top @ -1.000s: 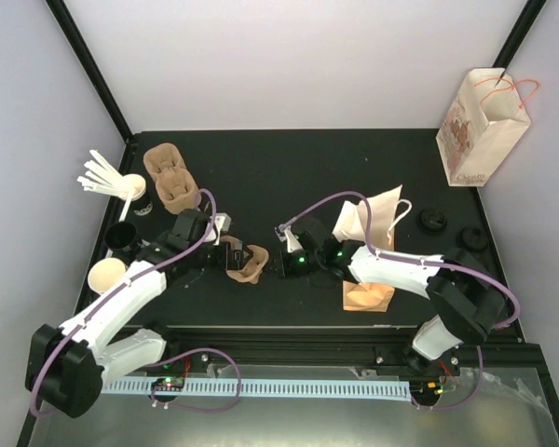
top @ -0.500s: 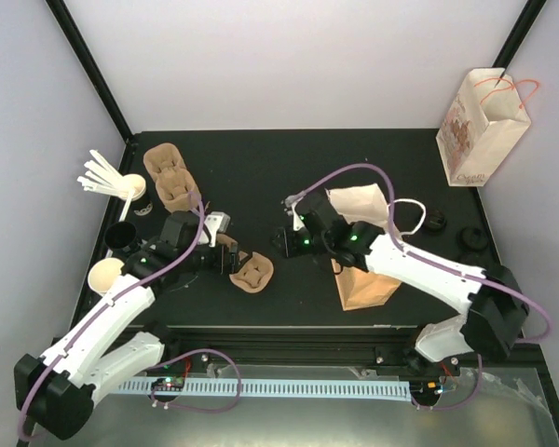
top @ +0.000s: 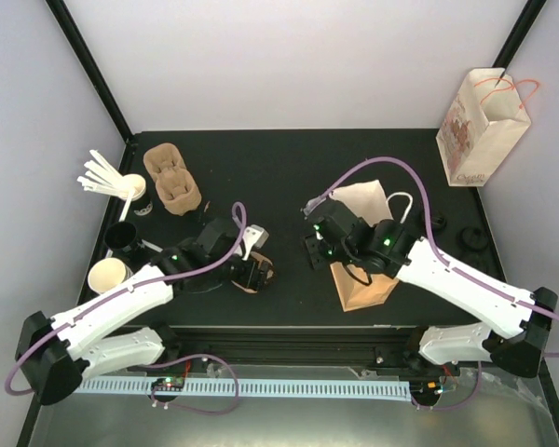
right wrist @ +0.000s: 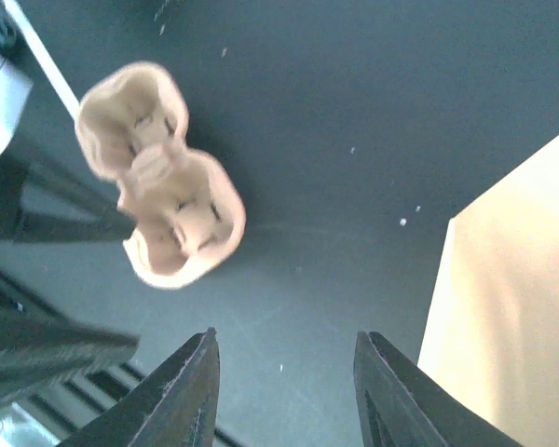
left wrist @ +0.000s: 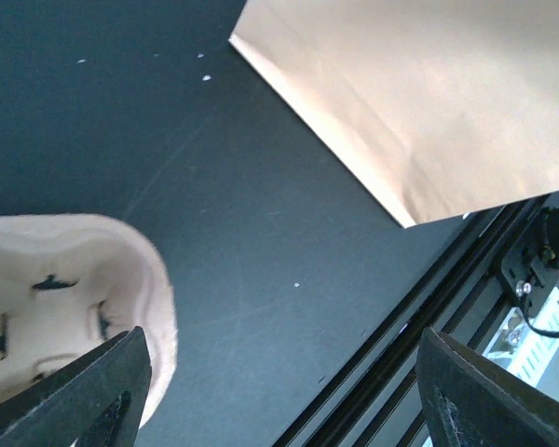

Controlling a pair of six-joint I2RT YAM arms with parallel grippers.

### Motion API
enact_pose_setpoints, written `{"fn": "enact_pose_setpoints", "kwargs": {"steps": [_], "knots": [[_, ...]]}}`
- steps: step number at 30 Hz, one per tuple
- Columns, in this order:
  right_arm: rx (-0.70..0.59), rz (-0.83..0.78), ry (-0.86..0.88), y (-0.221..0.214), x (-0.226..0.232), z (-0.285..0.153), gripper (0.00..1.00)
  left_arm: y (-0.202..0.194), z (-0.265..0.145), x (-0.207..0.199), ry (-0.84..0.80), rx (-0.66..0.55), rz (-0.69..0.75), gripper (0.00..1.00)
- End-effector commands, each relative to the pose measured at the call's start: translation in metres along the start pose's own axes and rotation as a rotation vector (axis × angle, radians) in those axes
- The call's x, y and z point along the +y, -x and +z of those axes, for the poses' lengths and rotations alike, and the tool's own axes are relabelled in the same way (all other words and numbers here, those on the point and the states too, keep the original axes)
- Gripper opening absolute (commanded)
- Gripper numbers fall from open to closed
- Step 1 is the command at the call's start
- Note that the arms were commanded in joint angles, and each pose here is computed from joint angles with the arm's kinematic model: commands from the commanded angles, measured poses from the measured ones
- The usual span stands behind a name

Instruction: Pack the takeout coffee

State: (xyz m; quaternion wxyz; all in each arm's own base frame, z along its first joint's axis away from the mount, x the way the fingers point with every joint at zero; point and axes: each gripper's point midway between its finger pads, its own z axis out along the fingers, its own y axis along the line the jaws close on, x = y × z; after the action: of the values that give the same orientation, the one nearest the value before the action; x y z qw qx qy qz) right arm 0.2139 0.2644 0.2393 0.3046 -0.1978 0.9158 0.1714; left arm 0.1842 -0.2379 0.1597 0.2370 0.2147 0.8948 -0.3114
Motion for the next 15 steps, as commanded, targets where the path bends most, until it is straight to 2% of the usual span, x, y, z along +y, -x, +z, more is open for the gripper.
{"fn": "enact_pose_setpoints", "kwargs": {"steps": [1, 4, 6, 8, 10, 12, 13, 15], "knots": [[0.096, -0.099, -0.054, -0.031, 0.002, -0.012, 0.43, 0.01, 0.02, -0.012, -0.03, -0.049, -0.047, 0.79], [0.078, -0.125, -0.027, -0.031, 0.013, -0.021, 0.43, 0.0, 0.045, -0.02, -0.055, -0.011, -0.084, 0.74], [0.027, -0.13, 0.038, -0.021, 0.024, -0.035, 0.43, -0.006, 0.063, -0.03, -0.076, 0.023, -0.099, 0.66], [-0.043, -0.123, 0.114, -0.007, 0.033, -0.058, 0.43, -0.015, 0.084, -0.039, -0.095, 0.06, -0.12, 0.5], [-0.106, -0.119, 0.171, 0.006, 0.039, -0.08, 0.43, -0.024, 0.104, -0.047, -0.108, 0.096, -0.151, 0.25], [-0.169, -0.114, 0.211, 0.017, 0.041, -0.101, 0.42, -0.029, 0.12, -0.053, -0.112, 0.114, -0.178, 0.06], [-0.198, -0.112, 0.222, 0.022, 0.04, -0.11, 0.42, -0.033, 0.127, -0.054, -0.108, 0.126, -0.195, 0.02], [-0.251, -0.107, 0.236, 0.029, 0.038, -0.125, 0.42, -0.037, 0.141, -0.058, -0.118, 0.142, -0.223, 0.01]]}}
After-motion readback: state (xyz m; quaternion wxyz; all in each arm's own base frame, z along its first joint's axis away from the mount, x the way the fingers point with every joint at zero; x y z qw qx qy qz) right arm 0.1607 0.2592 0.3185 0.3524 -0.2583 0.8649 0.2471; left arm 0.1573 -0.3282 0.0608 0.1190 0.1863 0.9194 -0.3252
